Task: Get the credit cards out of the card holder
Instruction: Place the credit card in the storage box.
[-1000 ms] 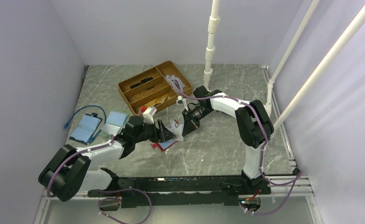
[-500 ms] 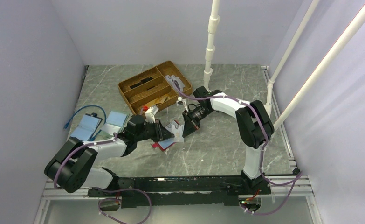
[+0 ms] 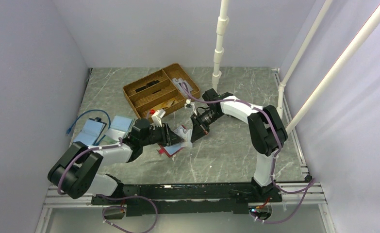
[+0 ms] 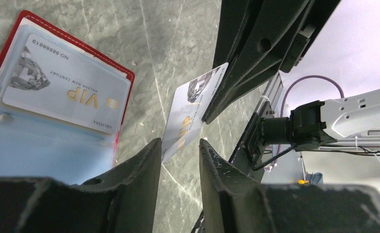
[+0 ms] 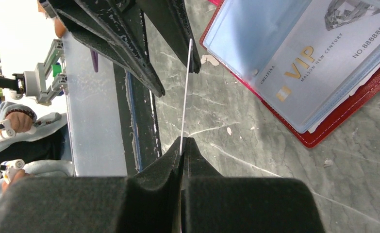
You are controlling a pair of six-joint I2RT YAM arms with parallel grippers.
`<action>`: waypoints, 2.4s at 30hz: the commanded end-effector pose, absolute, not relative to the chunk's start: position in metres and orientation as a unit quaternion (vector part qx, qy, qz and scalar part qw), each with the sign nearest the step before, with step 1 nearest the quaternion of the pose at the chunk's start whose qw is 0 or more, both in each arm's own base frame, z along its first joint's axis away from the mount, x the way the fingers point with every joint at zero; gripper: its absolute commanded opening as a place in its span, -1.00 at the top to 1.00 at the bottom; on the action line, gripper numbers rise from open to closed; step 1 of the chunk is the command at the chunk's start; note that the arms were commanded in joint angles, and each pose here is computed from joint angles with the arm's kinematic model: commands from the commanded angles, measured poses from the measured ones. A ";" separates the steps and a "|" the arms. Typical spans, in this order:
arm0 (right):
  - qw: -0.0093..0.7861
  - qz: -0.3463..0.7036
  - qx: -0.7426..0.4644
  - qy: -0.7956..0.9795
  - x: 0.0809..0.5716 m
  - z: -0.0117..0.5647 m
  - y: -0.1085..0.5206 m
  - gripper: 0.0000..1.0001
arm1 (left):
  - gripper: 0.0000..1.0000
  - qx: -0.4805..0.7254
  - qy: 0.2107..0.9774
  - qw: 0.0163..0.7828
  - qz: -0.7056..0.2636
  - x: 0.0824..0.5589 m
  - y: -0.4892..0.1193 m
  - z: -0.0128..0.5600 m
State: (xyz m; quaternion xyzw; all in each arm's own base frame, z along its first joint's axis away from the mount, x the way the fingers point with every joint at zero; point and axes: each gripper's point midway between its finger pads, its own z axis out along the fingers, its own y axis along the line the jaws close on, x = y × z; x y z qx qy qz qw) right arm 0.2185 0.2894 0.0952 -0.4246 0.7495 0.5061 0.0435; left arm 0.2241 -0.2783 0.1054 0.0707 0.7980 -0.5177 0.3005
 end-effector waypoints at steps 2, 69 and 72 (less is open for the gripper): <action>0.101 0.537 -0.461 0.700 0.223 0.135 0.305 1.00 | 0.34 0.113 0.738 0.323 -0.582 0.224 -0.298 0.149; 0.103 0.550 -0.458 0.691 0.221 0.142 0.306 1.00 | 1.00 0.117 0.743 0.345 -0.561 0.229 -0.287 0.160; 0.124 0.506 -0.470 0.713 0.233 0.140 0.301 0.40 | 1.00 0.093 0.766 0.359 -0.525 0.239 -0.275 0.155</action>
